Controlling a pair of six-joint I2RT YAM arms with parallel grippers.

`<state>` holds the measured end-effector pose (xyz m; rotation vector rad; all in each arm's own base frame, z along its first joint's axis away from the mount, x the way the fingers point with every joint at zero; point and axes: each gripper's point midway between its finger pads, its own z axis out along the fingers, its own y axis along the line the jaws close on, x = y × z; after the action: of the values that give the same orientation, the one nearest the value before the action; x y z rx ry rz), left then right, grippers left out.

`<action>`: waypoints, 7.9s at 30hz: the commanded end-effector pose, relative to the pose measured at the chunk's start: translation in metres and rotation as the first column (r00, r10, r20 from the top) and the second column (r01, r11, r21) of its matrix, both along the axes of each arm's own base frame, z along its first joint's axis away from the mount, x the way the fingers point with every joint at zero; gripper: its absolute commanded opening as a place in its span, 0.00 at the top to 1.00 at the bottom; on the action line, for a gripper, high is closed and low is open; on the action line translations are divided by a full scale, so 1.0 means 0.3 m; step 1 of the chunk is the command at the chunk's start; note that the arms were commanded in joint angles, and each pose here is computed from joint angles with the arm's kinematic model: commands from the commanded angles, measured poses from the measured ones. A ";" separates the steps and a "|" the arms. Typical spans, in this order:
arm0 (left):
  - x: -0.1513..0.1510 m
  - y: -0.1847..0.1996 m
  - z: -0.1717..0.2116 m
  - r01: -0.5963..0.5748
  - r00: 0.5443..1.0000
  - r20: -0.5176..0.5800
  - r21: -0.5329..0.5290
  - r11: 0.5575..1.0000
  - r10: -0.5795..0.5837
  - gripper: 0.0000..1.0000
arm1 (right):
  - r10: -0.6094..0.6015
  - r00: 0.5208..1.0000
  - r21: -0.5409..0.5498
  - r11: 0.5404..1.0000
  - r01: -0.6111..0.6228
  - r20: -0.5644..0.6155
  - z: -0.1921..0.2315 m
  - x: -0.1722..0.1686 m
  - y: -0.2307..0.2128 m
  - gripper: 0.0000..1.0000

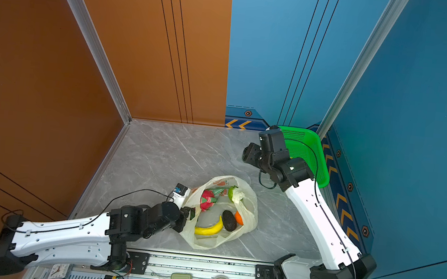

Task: Untie the knot of the plastic bag and take out the fruit
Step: 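Carry the dark green lime to the green basket and open the right gripper, then move the right gripper back over the open bag, then lower the right gripper onto the dark avocado and grasp it, then carry the dark avocado to the green basket and release it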

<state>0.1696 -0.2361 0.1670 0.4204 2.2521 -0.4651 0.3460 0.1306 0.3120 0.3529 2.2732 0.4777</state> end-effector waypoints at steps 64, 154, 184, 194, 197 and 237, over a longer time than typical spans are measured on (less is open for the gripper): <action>0.033 0.012 0.078 -0.021 0.998 0.061 -0.018 1.000 0.022 1.00 | 0.236 0.969 -0.032 0.971 -0.239 -0.072 0.077 -0.111 0.176 0.00; 0.018 -0.083 0.029 0.027 1.000 0.012 -0.057 0.998 -0.027 1.00 | 0.136 0.837 -0.331 0.876 -0.352 -0.531 -0.814 -0.532 0.370 0.00; 0.021 -0.047 0.047 0.017 0.999 0.029 -0.058 0.998 -0.016 1.00 | 0.084 0.841 -0.349 0.884 -0.311 -0.535 -0.922 -0.496 0.342 0.41; 0.018 -0.037 0.047 0.012 1.000 0.030 -0.062 0.998 -0.011 1.00 | 0.119 0.846 -0.335 0.883 -0.330 -0.520 -0.896 -0.496 0.362 0.65; 0.019 -0.031 0.054 0.007 0.999 0.034 -0.064 0.998 -0.005 1.00 | 0.151 0.854 -0.320 0.883 -0.342 -0.497 -0.846 -0.506 0.383 0.66; 0.053 -0.050 0.090 0.001 0.998 0.059 -0.039 0.999 0.001 1.00 | 0.385 0.919 -0.170 0.903 -0.395 -0.090 0.042 -0.419 0.420 0.67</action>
<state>0.1800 -0.2507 0.1826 0.4194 2.2062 -0.4965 0.2075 0.2736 0.3086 -0.1867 2.4577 0.4841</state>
